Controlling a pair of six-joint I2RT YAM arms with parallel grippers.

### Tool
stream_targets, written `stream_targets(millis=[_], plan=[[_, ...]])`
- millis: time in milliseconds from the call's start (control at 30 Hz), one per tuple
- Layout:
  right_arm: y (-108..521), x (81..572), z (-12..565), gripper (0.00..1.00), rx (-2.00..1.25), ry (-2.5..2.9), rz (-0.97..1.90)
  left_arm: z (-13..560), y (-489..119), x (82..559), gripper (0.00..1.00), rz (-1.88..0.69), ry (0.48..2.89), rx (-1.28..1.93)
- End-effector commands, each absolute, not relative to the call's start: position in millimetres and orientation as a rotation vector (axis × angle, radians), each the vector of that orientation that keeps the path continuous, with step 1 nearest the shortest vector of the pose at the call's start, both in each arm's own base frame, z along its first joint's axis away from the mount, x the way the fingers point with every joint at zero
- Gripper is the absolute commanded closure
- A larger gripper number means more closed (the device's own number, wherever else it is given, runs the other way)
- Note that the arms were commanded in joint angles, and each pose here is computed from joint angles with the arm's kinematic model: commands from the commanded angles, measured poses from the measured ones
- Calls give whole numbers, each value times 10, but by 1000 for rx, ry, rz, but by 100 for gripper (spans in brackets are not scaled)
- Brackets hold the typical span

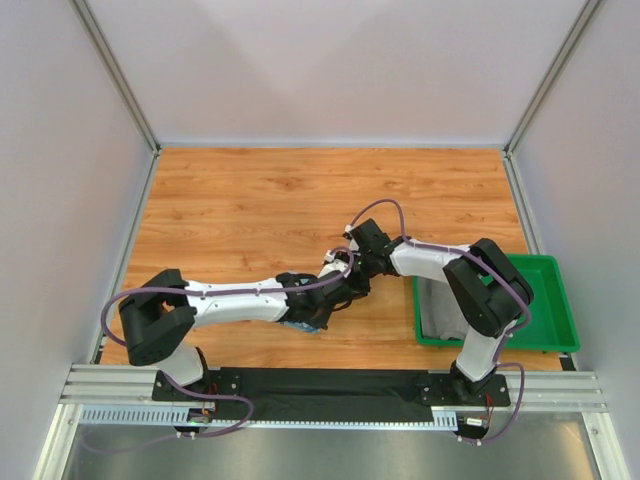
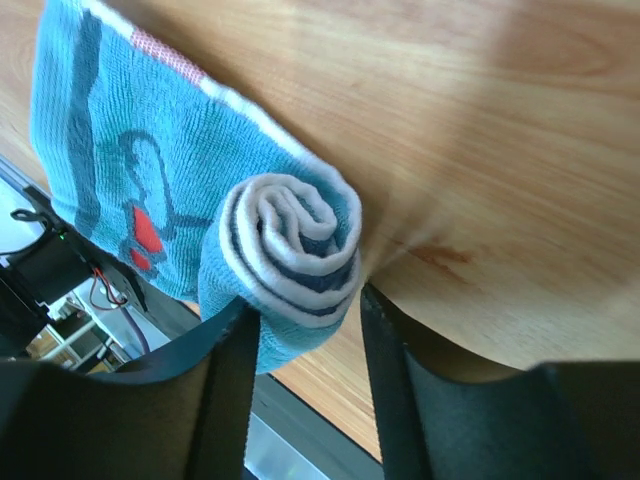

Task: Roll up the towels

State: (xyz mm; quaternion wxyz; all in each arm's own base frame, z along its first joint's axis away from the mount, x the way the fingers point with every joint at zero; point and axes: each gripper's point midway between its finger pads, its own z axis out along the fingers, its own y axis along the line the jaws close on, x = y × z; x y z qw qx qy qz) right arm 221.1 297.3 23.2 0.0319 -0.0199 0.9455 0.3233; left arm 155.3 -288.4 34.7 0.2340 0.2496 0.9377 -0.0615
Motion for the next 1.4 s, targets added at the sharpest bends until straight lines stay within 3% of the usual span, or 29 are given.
stream_targets(millis=[0, 133, 333, 567, 800, 1067, 1367], plan=[[2730, 2290, 135, 51, -3, 2928, 880, 441, -2989, 1353, 100, -440, 2662, 589], [2591, 2407, 158, 43, 67, 2906, 880, 459, -2880, 1369, 100, -581, 2702, 423], [2702, 2612, 565, 37, 27, 2672, 1192, 385, -2678, 1309, 100, -775, 2780, 122], [2882, 2356, 791, 32, -94, 2471, 1546, 191, -2473, 1199, 100, -975, 2836, -280], [3143, 2136, 728, 37, -213, 2410, 1671, -96, -2269, 1073, 100, -1031, 2846, -529], [3375, 2116, 443, 53, -206, 2427, 1715, -91, -2185, 1067, 100, -1032, 2831, -550], [3546, 2070, 268, 52, -223, 2443, 1736, -93, -2118, 1059, 100, -1031, 2826, -545]])
